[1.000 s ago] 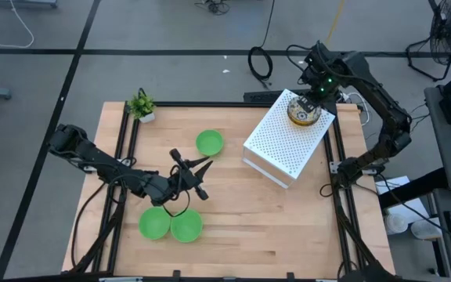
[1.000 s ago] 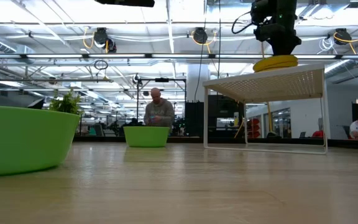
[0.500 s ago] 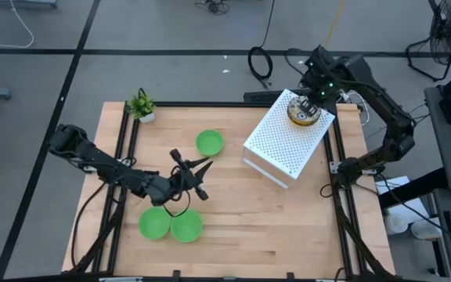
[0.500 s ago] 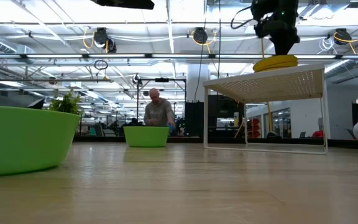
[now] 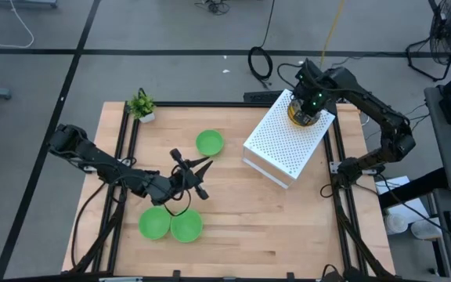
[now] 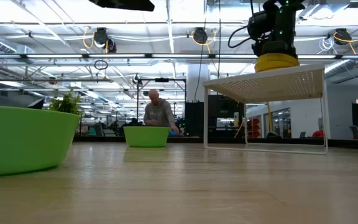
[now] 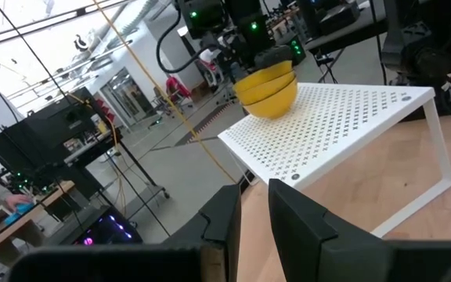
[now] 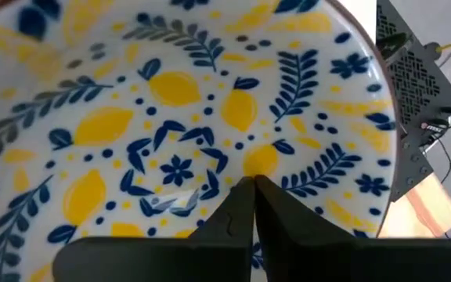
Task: Pick & Place Mini bowls
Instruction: Stack the right yellow patterned bowl on top of the other yellow patterned bowls on the shelf
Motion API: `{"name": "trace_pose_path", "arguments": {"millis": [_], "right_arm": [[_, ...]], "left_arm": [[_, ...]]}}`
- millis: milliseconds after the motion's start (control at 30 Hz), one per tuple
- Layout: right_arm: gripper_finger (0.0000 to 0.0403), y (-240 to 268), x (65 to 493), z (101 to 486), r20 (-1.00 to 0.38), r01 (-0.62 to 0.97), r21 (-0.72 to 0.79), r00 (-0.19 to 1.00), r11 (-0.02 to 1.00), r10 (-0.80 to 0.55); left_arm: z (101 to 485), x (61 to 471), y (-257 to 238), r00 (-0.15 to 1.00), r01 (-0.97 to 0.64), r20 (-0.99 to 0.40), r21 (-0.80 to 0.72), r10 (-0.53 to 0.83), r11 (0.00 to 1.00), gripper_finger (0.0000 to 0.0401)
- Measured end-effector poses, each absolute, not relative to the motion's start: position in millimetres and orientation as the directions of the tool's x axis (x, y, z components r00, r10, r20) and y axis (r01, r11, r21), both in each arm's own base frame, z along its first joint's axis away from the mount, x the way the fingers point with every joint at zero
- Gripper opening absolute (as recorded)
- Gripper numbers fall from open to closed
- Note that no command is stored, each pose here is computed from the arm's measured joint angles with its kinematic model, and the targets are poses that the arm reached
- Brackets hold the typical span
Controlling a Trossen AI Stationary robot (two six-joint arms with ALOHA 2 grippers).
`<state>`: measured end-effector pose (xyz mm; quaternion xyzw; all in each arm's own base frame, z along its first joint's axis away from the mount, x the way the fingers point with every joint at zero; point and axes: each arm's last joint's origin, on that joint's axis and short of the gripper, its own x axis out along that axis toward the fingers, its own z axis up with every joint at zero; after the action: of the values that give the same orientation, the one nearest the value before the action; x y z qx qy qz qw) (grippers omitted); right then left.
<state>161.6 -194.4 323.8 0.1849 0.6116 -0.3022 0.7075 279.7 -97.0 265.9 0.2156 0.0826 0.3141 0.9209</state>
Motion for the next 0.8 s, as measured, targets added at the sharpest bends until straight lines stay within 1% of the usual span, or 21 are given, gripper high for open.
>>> {"name": "trace_pose_path", "arguments": {"millis": [200, 333, 433, 600, 800], "right_arm": [[0.0001, -193.8, 161.1, 330.6, -0.974, 0.660, -0.108, 0.080, 0.743, -0.213], [0.0001, -189.2, 158.5, 347.9, -0.955, 0.668, -0.117, 0.127, 0.735, -0.267], [0.0001, -181.5, 159.0, 354.9, -0.947, 0.661, -0.113, 0.153, 0.742, -0.281], [0.0000, -166.0, 164.5, 355.6, -0.963, 0.620, -0.034, 0.189, 0.784, -0.192], [0.0000, -160.1, 180.8, 343.6, -0.953, 0.576, -0.035, 0.226, 0.817, -0.200]], "left_arm": [[265.9, 279.8, -96.8, 0.789, -0.543, -0.017, 0.449, 0.614, 0.709, 0.0074], [265.9, 279.8, -96.8, 0.789, -0.543, -0.017, 0.449, 0.614, 0.709, 0.0074], [265.9, 279.8, -96.8, 0.789, -0.543, -0.017, 0.450, 0.614, 0.709, 0.0074], [265.9, 279.8, -96.8, 0.789, -0.543, -0.017, 0.450, 0.614, 0.709, 0.0074], [265.9, 279.8, -96.7, 0.789, -0.543, -0.016, 0.449, 0.615, 0.709, 0.0074]]}}
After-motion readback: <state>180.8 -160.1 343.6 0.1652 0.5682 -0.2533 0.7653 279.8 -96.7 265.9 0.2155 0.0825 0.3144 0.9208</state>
